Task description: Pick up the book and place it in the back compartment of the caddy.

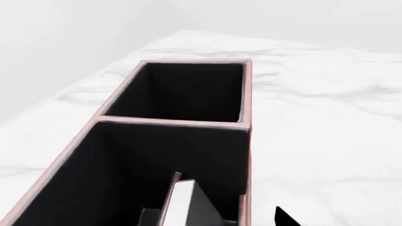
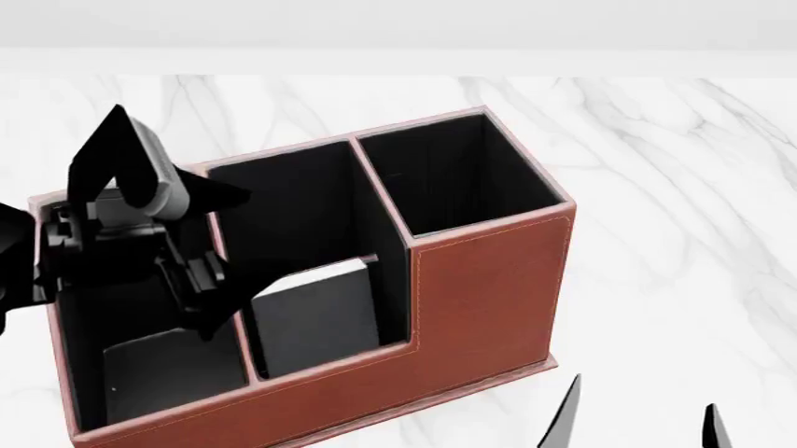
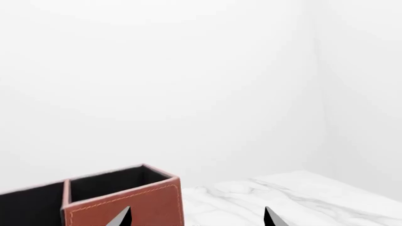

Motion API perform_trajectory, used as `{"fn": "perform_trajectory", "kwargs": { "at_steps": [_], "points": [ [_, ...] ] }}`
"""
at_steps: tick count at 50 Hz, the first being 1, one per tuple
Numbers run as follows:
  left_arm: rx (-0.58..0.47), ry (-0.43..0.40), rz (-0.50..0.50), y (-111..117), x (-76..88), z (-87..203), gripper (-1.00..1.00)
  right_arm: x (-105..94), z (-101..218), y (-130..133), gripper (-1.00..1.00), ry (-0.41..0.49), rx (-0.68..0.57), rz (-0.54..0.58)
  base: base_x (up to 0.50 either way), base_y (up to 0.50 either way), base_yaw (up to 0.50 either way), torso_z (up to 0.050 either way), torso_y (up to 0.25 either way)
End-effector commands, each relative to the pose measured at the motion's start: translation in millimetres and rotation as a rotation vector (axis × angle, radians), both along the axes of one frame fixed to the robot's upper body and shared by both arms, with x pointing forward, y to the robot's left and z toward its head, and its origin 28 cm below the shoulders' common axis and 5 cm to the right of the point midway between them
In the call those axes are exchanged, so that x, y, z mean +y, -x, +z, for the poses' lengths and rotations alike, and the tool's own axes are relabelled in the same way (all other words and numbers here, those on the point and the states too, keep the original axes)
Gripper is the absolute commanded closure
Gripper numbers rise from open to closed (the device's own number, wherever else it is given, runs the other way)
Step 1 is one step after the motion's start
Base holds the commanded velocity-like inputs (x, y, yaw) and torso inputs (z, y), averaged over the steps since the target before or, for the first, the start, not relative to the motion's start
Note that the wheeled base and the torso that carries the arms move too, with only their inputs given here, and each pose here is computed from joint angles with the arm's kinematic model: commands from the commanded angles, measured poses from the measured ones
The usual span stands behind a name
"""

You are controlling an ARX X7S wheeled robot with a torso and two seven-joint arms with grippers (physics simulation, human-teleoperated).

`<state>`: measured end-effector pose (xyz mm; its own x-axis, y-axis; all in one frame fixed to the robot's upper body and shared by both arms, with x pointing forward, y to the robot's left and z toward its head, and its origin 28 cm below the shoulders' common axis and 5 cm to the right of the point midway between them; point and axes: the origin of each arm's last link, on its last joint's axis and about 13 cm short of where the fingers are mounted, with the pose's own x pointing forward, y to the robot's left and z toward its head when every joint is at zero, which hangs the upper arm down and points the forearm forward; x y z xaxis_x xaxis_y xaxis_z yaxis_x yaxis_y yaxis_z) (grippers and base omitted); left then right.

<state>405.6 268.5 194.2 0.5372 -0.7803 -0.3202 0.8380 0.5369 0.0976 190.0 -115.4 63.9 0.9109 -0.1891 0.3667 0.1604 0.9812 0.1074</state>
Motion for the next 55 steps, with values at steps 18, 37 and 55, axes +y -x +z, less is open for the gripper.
{"fn": "perform_trajectory", "kwargs": {
  "at_steps": [18, 37, 55],
  "points": [
    [0.049, -0.024, -0.166, 61.9, 14.8, 24.6, -1.00, 17.6, 7.6, -18.5, -1.00, 0.093, 0.000, 0.056, 0.00, 0.00, 0.00, 0.000, 0.000],
    [-0.139, -0.083, -0.247, 118.1, 10.3, 86.6, -1.00, 14.8, 67.3, -17.3, -1.00, 0.104, -0.158, 0.020, 0.00, 0.00, 0.00, 0.000, 0.000],
    [-0.343, -0.064, -0.230, 155.8, 13.1, 129.3, -1.00, 18.9, 110.5, -4.4, -1.00, 0.094, -0.295, 0.028, 0.00, 0.00, 0.00, 0.000, 0.000]
  ]
}}
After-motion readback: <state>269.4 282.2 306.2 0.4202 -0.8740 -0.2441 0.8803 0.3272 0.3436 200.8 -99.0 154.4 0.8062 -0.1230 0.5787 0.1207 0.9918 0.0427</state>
